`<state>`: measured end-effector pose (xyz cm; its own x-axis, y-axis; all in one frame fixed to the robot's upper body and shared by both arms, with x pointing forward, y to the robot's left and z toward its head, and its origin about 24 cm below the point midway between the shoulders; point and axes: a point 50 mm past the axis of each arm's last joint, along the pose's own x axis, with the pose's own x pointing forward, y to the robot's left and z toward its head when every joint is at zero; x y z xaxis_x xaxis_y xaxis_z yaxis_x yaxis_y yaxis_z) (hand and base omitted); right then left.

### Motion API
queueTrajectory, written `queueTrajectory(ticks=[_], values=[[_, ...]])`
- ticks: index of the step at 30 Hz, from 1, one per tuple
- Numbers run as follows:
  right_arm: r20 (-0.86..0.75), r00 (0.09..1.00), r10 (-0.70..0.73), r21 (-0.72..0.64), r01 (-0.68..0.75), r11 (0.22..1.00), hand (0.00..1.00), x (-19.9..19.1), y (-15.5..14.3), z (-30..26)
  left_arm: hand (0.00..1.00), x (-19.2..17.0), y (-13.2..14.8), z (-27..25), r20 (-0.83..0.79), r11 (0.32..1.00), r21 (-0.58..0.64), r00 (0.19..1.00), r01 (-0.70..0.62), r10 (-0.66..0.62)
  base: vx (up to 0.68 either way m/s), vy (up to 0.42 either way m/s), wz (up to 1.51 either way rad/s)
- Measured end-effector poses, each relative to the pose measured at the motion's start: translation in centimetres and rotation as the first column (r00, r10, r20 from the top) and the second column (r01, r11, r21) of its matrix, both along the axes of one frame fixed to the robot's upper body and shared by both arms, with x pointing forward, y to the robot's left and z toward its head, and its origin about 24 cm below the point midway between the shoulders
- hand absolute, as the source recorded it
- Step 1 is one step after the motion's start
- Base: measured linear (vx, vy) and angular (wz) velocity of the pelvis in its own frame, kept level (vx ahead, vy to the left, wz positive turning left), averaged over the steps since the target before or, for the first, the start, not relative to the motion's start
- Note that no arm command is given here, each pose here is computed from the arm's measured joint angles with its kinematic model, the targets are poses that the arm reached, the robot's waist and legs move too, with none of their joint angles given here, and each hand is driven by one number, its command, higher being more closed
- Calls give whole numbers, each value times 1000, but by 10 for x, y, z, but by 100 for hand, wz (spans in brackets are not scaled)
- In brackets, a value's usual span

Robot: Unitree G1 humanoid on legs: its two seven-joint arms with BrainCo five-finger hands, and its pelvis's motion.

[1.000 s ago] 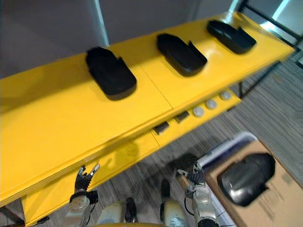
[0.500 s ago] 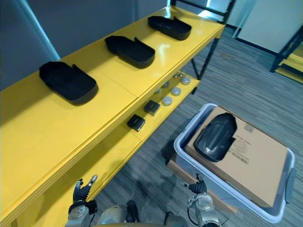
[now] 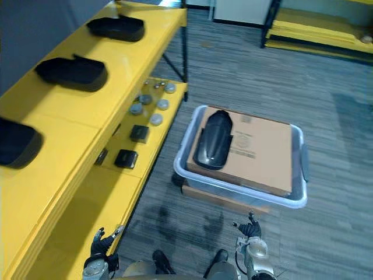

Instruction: Walk over and take plastic housings, then place them on the shelf

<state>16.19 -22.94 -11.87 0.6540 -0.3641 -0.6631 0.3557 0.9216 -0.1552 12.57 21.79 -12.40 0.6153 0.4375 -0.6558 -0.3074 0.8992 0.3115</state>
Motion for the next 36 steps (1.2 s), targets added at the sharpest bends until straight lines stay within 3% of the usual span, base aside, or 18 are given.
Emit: queueTrajectory(ticks=[4, 12, 18, 36], values=[[-46, 997, -60, -3, 60, 998, 0, -23, -9, -7, 0, -1, -8, -2, -12, 999, -21, 999, 35, -35, 133, -190, -40], [39, 981, -189, 1, 189, 982, 0, -8, -27, 5, 0, 7, -12, 2, 26, 999, -30, 999, 22, -21, 216, 20, -51], [37, 973, -229, 65, 227, 972, 0, -7, -9, -1, 0, 33, -7, 14, 94, 999, -4, 995, 41, -40, 183, 92, 3], [28, 931, -363, 81, 359, 930, 0, -24, -24, -3, 0, 3, 4, 0, -8, 1000, -3, 1000, -2, 2, 18, -7, 4]])
